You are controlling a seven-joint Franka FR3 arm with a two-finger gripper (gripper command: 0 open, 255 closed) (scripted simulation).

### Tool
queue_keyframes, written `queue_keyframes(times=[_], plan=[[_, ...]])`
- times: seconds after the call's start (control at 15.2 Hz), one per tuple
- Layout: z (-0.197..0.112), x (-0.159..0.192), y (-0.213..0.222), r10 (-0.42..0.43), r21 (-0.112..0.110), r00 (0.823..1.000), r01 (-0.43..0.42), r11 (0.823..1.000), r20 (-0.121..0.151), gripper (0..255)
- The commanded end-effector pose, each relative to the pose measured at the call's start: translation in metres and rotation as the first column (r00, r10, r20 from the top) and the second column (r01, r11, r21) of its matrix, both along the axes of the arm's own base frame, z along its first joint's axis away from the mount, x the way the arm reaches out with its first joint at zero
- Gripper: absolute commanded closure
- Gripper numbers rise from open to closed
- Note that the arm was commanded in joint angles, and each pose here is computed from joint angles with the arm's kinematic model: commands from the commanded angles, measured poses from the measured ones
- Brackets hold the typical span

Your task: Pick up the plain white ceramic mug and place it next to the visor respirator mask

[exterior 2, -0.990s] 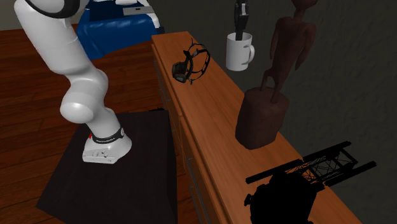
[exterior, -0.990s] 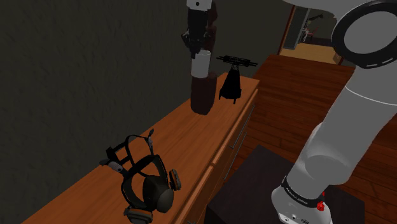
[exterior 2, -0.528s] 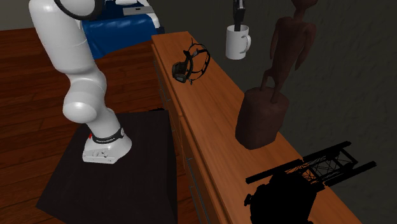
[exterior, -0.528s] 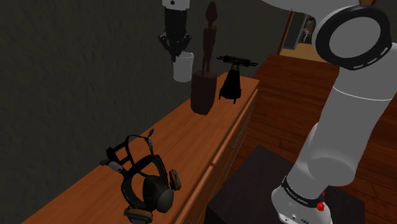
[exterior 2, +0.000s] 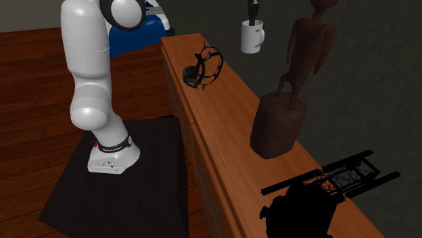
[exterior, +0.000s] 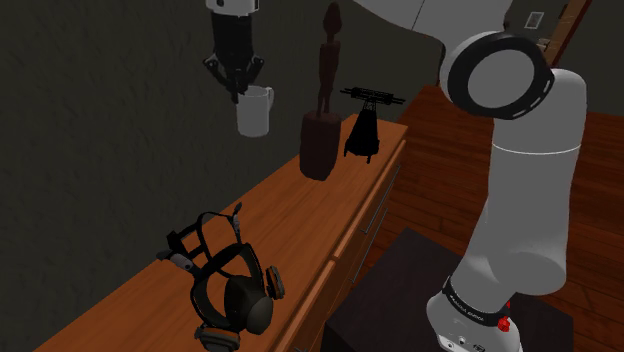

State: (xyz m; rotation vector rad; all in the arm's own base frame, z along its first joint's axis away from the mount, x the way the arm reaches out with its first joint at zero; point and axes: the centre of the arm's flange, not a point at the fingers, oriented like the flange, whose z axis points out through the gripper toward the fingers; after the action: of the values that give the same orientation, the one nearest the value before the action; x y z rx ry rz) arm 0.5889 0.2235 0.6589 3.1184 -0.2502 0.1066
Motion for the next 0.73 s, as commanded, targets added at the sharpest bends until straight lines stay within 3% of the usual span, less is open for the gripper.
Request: queue_keyframes(times=[0.0,0.66], plan=[[-0.010,0.000,0.006,-0.001,0.000,1.000,0.001,1.000,0.001,255],[-0.063,0.000,0.006,-0.001,0.000,1.000,0.001,1.000,0.001,255]])
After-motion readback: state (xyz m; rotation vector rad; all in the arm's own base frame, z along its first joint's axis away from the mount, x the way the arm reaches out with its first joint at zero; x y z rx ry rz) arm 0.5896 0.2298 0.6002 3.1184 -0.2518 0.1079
